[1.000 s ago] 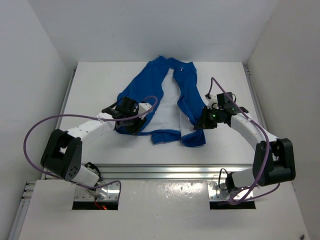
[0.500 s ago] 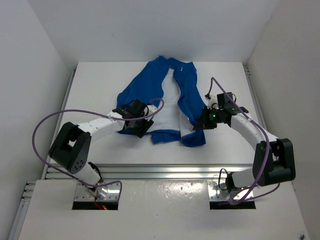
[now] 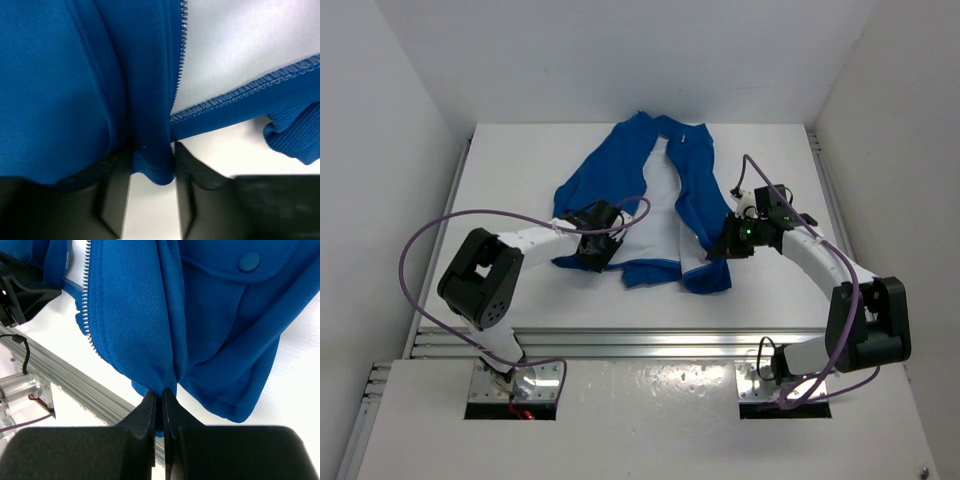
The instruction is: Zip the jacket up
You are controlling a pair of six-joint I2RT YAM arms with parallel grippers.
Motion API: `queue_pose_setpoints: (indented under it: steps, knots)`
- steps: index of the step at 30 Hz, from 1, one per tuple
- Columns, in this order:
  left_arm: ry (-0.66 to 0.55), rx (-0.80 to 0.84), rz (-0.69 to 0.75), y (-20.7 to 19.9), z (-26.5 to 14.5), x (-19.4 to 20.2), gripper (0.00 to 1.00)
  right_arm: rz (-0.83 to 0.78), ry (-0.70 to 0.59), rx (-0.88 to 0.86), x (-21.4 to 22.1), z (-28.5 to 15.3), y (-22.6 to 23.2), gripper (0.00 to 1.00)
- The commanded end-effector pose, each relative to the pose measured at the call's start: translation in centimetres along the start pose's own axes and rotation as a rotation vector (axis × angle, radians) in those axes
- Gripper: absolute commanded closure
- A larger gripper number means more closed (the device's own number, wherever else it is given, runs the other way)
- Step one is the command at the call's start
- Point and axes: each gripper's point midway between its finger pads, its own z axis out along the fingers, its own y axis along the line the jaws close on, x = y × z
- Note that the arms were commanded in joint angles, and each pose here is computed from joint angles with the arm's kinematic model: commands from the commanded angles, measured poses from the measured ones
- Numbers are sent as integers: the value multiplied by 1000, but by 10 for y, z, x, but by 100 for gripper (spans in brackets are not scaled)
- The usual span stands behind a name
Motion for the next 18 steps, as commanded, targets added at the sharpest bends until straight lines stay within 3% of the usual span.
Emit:
queue_pose_setpoints:
  steps: [1,7,13,18]
  knots:
    - [-62,20,-20,-4,-7,-24,59,-27,-37,-33,-15,-2,11,100]
    - [-112,134,-2,-13,-18,-36,59,-36,-40,-39,-14,-2,11,100]
    - [-116,178,-18,-14,-19,-36,65,-42,-36,-42,-13,-2,13,100]
    - [-109,197,-16,-14,-19,-34,60,-47,-36,-41,-13,-2,13,100]
